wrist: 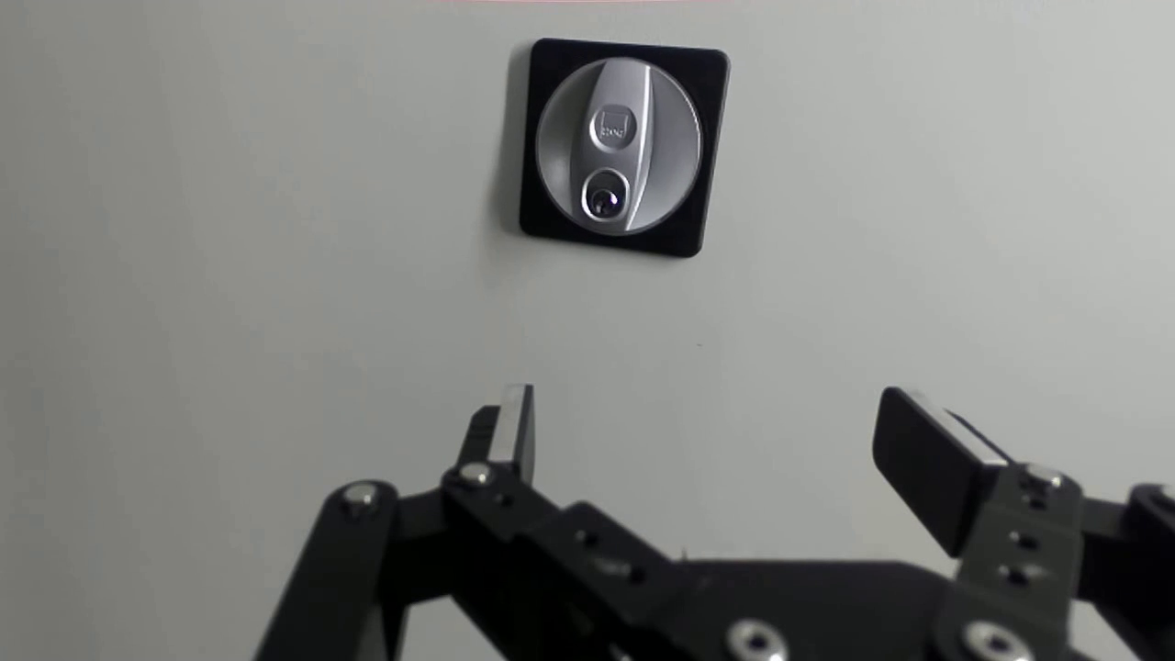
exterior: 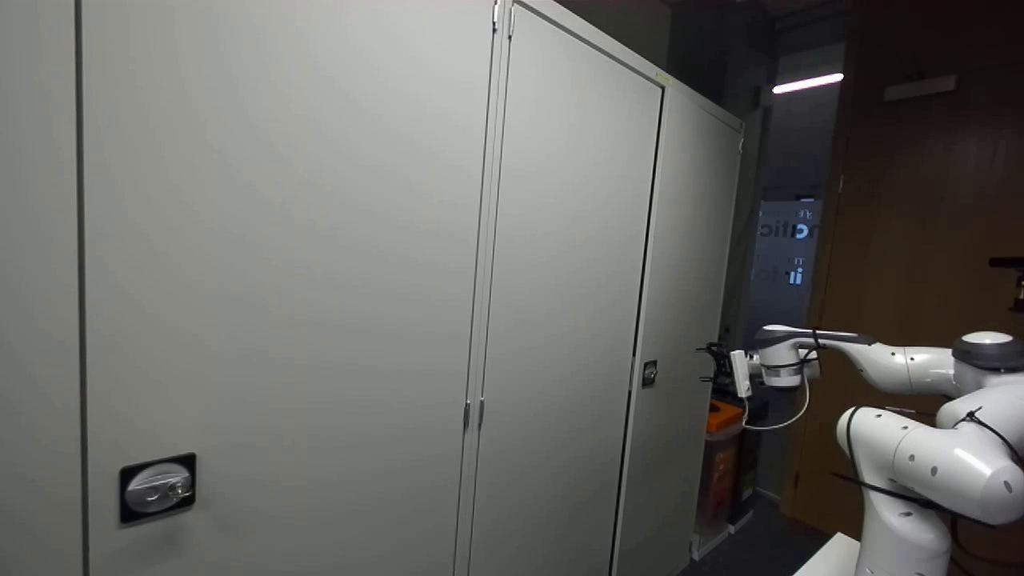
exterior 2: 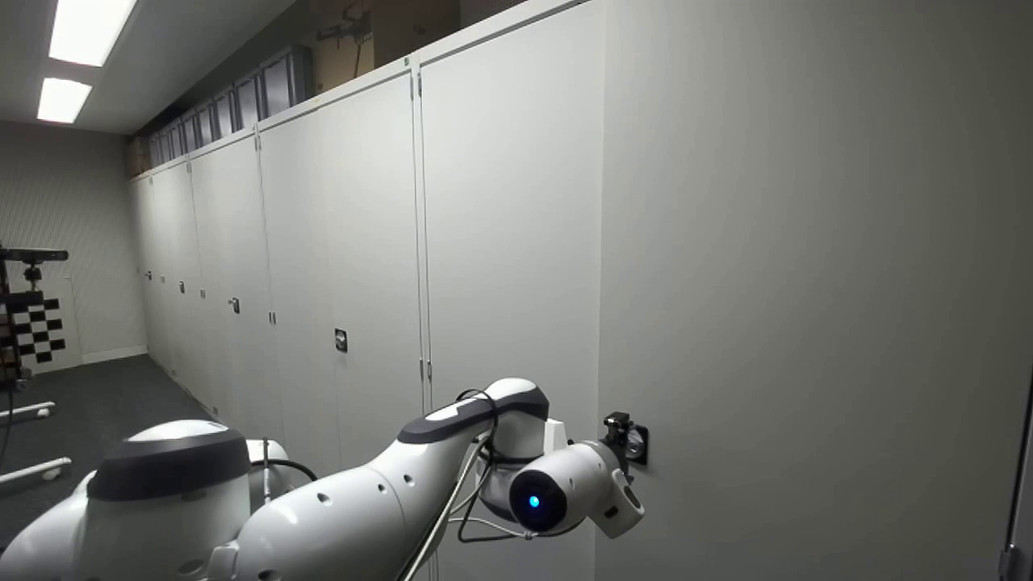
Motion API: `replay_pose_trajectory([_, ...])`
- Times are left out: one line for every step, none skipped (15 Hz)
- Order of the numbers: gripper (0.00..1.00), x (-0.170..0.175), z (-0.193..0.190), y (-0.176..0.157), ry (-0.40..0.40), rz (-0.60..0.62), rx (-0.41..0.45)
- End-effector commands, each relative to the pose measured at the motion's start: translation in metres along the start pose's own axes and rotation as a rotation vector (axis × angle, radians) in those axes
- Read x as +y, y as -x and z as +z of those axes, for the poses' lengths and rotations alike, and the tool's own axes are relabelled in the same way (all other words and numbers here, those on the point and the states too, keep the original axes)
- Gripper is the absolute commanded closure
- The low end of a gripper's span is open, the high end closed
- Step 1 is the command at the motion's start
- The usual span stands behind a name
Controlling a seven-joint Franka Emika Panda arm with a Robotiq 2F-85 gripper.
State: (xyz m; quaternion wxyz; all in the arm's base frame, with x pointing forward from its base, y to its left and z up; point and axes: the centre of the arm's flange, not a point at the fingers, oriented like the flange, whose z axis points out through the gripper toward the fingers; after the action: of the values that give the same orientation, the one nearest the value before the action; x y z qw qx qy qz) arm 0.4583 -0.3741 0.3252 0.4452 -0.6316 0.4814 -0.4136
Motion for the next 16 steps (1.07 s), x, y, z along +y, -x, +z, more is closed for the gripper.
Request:
replay_pose_trajectory([0.00, 0.000, 0.000, 0.000, 0.000, 0.000, 0.000])
replay_pose_trajectory([0.00, -0.002, -0.002, -0.001, -0.004, -0.006, 0.030])
replay_pose_trajectory([0.00, -0.003, -0.002, -0.001, -0.018, -0.006, 0.044])
replay_pose_trajectory([0.00, -0.004, 0.001, 0.000, -0.026, -0.002, 0.054])
replay_pose_trajectory([0.00, -0.003, 0.007, 0.002, -0.034, -0.002, 0.064])
replay_pose_trajectory([0.00, -0.002, 0.010, 0.004, -0.036, -0.003, 0.069])
replay_pose_trajectory([0.00, -0.002, 0.016, 0.007, -0.039, -0.012, 0.072])
replay_pose_trajectory([0.00, -0.003, 0.022, 0.011, -0.045, -0.015, 0.071])
replay_pose_trajectory([0.00, -0.004, 0.028, 0.015, -0.051, -0.022, 0.068])
replay_pose_trajectory([0.00, -0.005, 0.034, 0.020, -0.060, -0.026, 0.060])
replay_pose_trajectory([0.00, -0.006, 0.041, 0.025, -0.066, -0.036, 0.054])
replay_pose_trajectory([0.00, -0.006, 0.047, 0.031, -0.073, -0.041, 0.043])
replay_pose_trajectory([0.00, -0.006, 0.052, 0.035, -0.078, -0.049, 0.036])
replay_pose_trajectory([0.00, -0.005, 0.056, 0.040, -0.080, -0.055, 0.028])
replay_pose_trajectory([0.00, -0.004, 0.059, 0.043, -0.083, -0.061, 0.024])
replay_pose_trajectory([0.00, -0.001, 0.062, 0.046, -0.087, -0.067, 0.021])
